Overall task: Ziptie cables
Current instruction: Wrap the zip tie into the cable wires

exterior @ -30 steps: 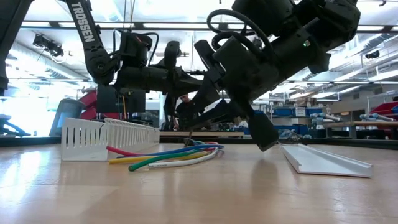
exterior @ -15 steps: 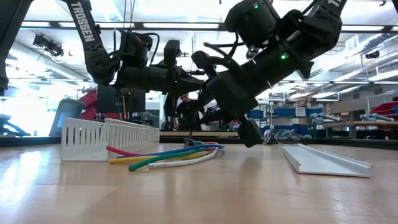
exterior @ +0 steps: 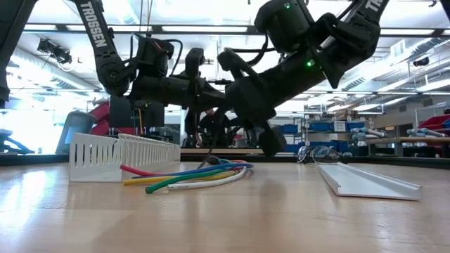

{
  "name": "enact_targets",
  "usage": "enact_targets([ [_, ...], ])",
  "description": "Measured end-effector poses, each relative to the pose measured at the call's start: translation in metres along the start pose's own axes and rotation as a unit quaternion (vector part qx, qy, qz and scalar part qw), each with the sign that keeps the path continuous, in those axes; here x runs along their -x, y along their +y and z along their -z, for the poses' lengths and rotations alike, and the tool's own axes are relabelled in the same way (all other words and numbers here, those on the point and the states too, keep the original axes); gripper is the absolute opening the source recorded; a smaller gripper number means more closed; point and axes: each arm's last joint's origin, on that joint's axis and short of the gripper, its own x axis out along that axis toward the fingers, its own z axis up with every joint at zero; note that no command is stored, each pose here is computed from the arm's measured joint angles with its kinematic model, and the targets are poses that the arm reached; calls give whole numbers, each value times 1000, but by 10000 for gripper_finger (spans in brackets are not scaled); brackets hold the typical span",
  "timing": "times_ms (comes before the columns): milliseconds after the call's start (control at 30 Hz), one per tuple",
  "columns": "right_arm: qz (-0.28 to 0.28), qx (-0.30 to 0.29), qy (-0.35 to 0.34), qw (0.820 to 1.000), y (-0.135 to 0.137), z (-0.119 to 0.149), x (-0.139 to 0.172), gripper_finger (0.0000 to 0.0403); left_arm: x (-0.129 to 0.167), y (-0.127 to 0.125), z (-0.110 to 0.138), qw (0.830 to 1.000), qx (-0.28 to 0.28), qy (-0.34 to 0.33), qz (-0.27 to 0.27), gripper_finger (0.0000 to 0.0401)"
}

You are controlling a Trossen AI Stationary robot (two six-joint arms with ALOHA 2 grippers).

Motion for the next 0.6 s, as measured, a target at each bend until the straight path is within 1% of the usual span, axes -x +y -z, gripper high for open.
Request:
enact_targets([
  [67, -13, 6, -15, 1000, 3, 2, -1, 73, 0, -1, 0, 1000, 3, 0, 1, 0],
  [133, -23, 19, -15, 999, 5, 3, -2, 73, -1, -1, 1, 1000, 4, 2, 3, 0],
  [200, -22, 31, 11, 999, 5, 4, -2, 73, -1, -1, 1, 1000, 2, 3, 5, 0],
  [300, -8, 28, 57, 998, 1, 8, -3, 73, -1, -1, 1, 1000, 2, 3, 5, 0],
  [400, -5, 24, 70, 997, 1, 11, -4, 73, -1, -1, 1, 1000, 0, 3, 5, 0],
  [467, -5, 22, 58, 998, 1, 11, -5, 73, -1, -1, 1, 1000, 0, 3, 5, 0],
  [600, -6, 11, 7, 1000, 1, 8, -5, 73, -1, -2, 2, 1000, 3, 4, 6, 0],
])
